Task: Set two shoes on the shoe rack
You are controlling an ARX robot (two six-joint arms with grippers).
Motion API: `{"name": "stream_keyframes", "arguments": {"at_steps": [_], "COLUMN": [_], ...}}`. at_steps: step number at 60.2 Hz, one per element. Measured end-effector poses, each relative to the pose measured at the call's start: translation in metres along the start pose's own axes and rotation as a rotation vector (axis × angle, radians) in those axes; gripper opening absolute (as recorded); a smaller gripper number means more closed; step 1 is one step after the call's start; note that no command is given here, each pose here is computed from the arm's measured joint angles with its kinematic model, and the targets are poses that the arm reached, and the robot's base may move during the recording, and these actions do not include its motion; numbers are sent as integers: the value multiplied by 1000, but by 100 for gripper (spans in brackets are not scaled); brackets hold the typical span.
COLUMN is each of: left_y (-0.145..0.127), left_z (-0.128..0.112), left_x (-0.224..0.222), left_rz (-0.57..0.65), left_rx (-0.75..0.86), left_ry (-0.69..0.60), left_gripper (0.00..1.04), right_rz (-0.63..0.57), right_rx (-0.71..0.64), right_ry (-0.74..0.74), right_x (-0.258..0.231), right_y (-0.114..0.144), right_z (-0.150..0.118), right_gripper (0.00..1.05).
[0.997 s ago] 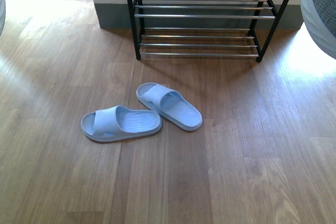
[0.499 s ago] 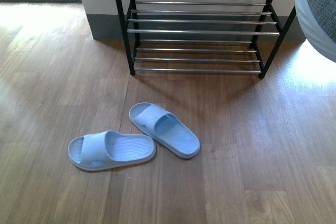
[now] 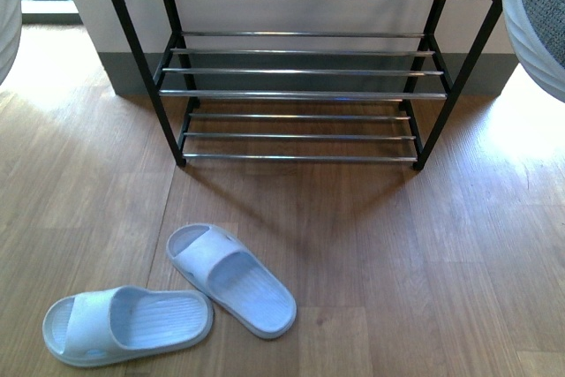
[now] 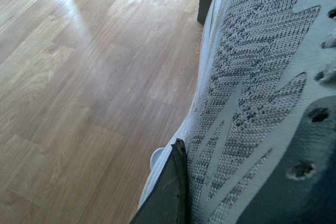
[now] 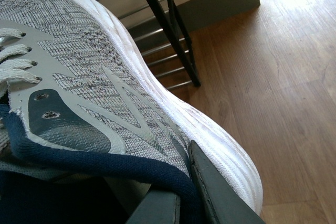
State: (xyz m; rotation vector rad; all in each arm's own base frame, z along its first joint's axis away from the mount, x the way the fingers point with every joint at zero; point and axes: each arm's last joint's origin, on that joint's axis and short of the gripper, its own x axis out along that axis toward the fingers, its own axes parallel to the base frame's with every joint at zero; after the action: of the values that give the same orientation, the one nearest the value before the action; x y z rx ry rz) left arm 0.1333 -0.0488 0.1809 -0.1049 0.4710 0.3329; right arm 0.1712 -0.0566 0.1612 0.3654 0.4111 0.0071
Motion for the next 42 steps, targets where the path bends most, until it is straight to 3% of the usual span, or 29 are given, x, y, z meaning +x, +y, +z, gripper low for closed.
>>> {"name": "stream_keyframes", "arguments": {"at_steps": [42], "left_y": [0], "left_z": [0], "left_x": [0], "left_rz": [1], "left_rx": [1], "left_ry": [0], "left_gripper": [2], "right_rz": [1], "right_rx": [0], "right_ry": [0], "right_x": [0], "right_y": [0], "right_z": [0], "right_gripper": [1]}}
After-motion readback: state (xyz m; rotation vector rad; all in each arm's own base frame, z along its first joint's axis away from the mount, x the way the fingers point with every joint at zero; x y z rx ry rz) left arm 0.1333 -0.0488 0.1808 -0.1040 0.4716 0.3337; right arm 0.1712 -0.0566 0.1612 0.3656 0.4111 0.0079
